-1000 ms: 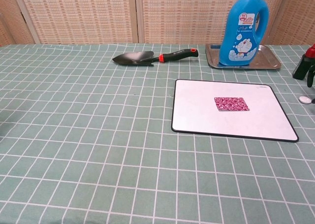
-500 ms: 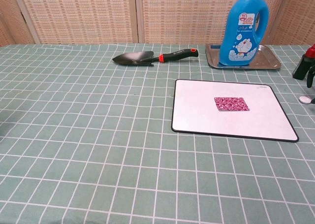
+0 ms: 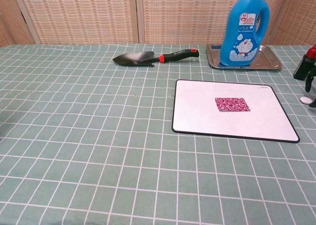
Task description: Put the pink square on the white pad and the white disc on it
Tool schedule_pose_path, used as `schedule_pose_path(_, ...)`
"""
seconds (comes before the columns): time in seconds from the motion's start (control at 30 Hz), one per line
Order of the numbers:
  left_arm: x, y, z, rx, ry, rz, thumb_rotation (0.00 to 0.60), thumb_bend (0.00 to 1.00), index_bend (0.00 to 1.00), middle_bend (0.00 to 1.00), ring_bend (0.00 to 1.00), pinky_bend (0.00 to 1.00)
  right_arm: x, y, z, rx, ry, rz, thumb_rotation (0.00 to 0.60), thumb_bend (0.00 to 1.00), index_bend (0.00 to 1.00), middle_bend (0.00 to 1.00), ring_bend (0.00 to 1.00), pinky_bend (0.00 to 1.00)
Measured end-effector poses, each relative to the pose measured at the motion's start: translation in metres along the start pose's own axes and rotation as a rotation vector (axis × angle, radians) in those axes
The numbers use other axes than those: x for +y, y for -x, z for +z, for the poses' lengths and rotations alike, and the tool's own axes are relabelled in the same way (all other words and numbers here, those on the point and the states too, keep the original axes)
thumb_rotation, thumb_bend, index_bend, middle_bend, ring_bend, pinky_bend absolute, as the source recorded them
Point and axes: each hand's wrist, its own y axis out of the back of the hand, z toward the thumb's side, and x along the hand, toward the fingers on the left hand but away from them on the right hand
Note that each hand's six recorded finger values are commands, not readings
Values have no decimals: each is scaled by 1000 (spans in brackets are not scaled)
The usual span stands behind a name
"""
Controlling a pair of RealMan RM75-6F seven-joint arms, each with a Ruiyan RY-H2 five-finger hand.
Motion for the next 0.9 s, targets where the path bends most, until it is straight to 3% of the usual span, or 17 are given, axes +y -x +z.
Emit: schedule_pose_path(0.9,-3,-4,-4,7,12,-21,600,232,0,0,0,0,0,8,3,-2,19,30,600,153,453,0,0,0)
